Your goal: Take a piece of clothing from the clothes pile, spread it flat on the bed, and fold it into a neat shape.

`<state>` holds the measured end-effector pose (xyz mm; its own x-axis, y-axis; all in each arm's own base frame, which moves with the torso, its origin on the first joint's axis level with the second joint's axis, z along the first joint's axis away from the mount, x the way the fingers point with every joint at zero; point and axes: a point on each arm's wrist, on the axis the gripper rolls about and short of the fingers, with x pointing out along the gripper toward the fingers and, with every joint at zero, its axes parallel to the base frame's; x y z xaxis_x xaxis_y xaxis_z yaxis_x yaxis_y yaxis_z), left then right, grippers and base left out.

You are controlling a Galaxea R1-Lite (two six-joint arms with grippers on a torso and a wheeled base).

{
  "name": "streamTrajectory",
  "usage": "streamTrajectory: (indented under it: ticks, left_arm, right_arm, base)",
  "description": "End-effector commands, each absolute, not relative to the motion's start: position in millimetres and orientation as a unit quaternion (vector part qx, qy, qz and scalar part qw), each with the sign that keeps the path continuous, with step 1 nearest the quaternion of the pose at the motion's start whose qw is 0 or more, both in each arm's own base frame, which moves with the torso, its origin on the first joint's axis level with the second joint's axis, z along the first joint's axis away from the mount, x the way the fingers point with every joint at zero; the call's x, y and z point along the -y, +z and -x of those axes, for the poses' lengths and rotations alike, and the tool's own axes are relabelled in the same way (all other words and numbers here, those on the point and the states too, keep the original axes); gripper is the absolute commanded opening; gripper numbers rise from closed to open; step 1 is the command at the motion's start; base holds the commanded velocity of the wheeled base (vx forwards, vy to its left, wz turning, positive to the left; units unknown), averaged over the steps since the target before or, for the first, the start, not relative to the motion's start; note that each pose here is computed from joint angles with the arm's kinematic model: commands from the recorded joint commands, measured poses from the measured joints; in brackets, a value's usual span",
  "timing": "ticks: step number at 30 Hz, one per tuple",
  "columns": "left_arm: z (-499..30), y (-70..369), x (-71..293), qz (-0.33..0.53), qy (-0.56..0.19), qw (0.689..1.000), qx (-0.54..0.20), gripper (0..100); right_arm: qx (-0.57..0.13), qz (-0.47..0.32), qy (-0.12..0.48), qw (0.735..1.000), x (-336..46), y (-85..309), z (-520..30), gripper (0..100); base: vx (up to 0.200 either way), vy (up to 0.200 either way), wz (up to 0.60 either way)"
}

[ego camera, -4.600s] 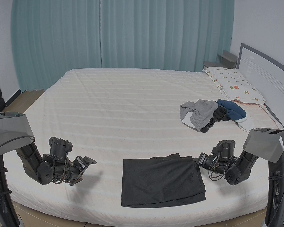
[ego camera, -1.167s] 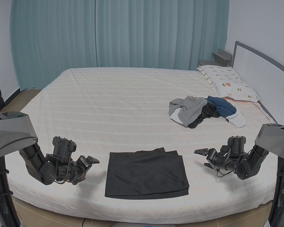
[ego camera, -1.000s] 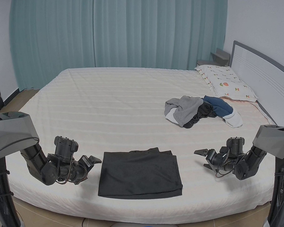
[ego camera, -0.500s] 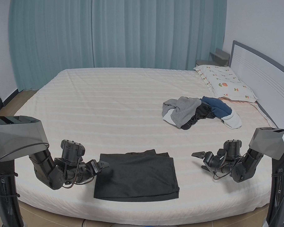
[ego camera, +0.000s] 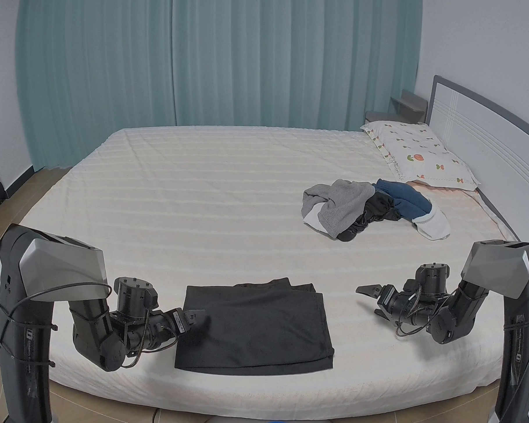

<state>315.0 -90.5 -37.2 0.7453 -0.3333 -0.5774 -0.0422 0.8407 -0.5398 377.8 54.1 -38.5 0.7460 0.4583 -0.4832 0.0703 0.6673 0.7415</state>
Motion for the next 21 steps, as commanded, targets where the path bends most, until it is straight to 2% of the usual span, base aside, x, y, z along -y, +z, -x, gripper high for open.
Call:
streamTrajectory:
  ticks: [1,15,16,21]
  left_arm:
    - [-313.2,-47.3,91.1,0.268,-0.077,0.89,-0.362,100]
    - [-317.3,-49.8,100.1,0.273,-0.075,0.891,-0.354,100]
    - [-317.7,-49.7,100.2,0.274,-0.075,0.891,-0.354,0]
    - [-318.2,-47.2,99.8,0.29,-0.072,0.89,-0.345,0]
  right_arm:
    - [-0.338,-0.39,0.114,0.849,-55.4,-39.8,-377.6,100]
    - [-0.339,-0.389,0.111,0.849,-55.3,-41.9,-377.6,100]
    - [-0.34,-0.389,0.112,0.849,-55.8,-42.2,-377.1,100]
    - [-0.34,-0.389,0.112,0.849,-55.8,-42.2,-377.1,100]
  base:
    - [0.0,0.0,0.0]
    - [0.0,0.0,0.0]
    - [0.0,0.0,0.0]
    - [0.0,0.0,0.0]
